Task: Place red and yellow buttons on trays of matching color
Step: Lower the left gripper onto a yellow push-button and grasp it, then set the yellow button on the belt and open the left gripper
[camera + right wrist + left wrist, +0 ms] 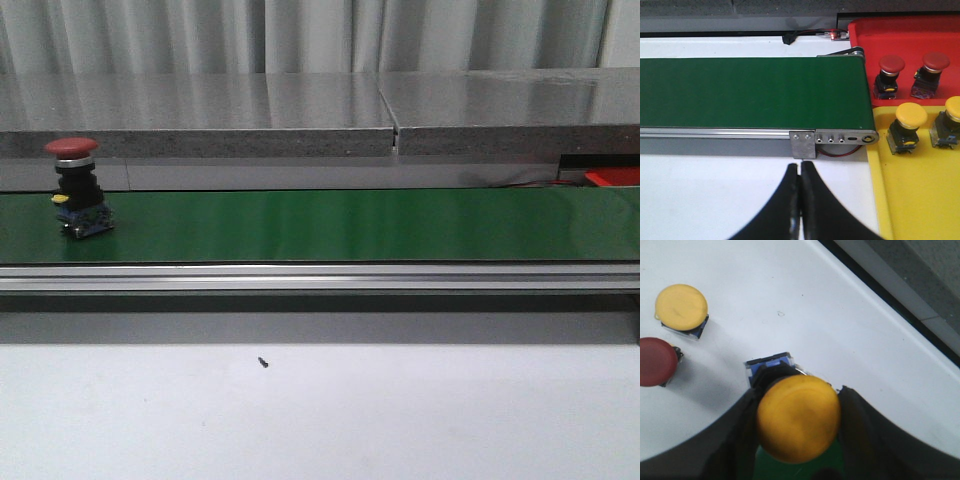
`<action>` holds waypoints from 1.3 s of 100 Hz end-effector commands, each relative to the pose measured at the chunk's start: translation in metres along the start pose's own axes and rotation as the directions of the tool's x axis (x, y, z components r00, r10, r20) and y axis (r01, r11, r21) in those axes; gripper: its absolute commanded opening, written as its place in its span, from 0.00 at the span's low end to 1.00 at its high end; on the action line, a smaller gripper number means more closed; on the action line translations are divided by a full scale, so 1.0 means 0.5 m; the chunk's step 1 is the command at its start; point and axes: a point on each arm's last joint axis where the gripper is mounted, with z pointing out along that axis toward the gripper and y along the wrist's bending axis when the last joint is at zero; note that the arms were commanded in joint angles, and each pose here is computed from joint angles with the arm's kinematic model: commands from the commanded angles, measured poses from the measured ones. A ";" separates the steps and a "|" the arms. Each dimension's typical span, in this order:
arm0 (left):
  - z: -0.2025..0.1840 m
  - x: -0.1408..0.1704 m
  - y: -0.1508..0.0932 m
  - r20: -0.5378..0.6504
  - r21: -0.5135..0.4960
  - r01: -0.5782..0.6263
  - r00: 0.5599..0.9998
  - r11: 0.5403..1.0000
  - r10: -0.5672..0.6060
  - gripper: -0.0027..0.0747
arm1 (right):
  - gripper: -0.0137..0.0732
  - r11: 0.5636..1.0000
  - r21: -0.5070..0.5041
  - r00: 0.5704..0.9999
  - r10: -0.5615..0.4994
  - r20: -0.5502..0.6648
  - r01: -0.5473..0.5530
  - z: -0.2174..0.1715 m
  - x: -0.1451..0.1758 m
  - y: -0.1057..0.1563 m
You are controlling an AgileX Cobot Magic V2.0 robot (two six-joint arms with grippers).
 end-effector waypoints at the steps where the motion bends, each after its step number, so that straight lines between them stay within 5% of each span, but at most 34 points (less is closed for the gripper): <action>1: -0.083 0.006 -0.044 0.097 0.058 -0.060 0.994 0.997 0.054 0.39 | 0.08 1.000 -0.003 0.995 -0.005 0.096 0.005 -0.010 -0.027 0.001; 28: -0.085 0.051 -0.067 -0.036 0.079 -0.146 0.988 0.986 0.149 0.39 | 0.08 1.000 -0.003 0.995 -0.005 0.096 0.005 -0.010 -0.027 0.001; 84: 0.009 0.079 -0.055 -0.256 0.079 -0.126 0.956 0.989 0.143 0.39 | 0.08 1.000 -0.003 0.995 -0.005 0.096 0.005 -0.010 -0.027 0.001; 108: 0.010 0.078 -0.057 -0.250 0.097 -0.151 0.953 0.984 0.171 0.70 | 0.08 1.000 -0.003 0.995 -0.005 0.096 0.005 -0.010 -0.027 0.001; 130: -0.028 0.072 -0.068 -0.175 0.109 -0.202 0.960 0.973 0.219 0.73 | 0.08 1.000 -0.003 0.995 -0.005 0.096 0.005 -0.010 -0.027 0.001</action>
